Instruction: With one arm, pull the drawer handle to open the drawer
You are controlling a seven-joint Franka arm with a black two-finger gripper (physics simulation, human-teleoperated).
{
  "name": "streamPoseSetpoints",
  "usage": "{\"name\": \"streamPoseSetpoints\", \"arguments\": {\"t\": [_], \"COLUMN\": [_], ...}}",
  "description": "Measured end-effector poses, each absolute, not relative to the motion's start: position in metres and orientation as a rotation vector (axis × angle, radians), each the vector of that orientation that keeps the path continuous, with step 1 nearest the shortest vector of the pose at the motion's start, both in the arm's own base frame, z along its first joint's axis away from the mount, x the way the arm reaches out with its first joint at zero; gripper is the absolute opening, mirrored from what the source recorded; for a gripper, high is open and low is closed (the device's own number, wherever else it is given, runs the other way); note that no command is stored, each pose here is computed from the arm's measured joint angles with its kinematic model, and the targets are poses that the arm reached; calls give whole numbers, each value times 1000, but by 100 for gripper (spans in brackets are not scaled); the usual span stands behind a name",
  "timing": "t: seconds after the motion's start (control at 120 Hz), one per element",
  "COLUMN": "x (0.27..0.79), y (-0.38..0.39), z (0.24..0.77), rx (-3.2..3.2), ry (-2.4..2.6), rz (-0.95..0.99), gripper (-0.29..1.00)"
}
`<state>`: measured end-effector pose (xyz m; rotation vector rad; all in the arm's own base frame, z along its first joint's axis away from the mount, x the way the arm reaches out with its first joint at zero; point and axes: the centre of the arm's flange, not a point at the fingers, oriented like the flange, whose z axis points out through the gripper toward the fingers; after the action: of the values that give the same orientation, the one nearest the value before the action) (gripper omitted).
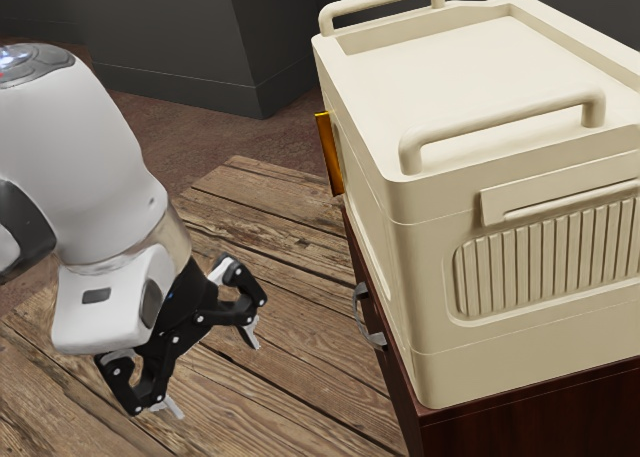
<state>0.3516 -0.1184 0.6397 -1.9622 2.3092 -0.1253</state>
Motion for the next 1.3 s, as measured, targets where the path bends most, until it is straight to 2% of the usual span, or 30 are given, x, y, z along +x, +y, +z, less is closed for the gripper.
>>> {"name": "streamPoseSetpoints", "arguments": {"t": [0.167,0.342,0.558,0.875,1.3], "x": [375,392,401,421,445], "y": [-133,-106,-87,-66,-77], "z": [626,595,597,574,556], "rx": [-1806,-1750,-1654,-1418,-1233], "ry": [2396,2428,2381,2428,2485], "rz": [-148,-338,-555,-523,-525], "gripper": [70,70,70,70,70]}}
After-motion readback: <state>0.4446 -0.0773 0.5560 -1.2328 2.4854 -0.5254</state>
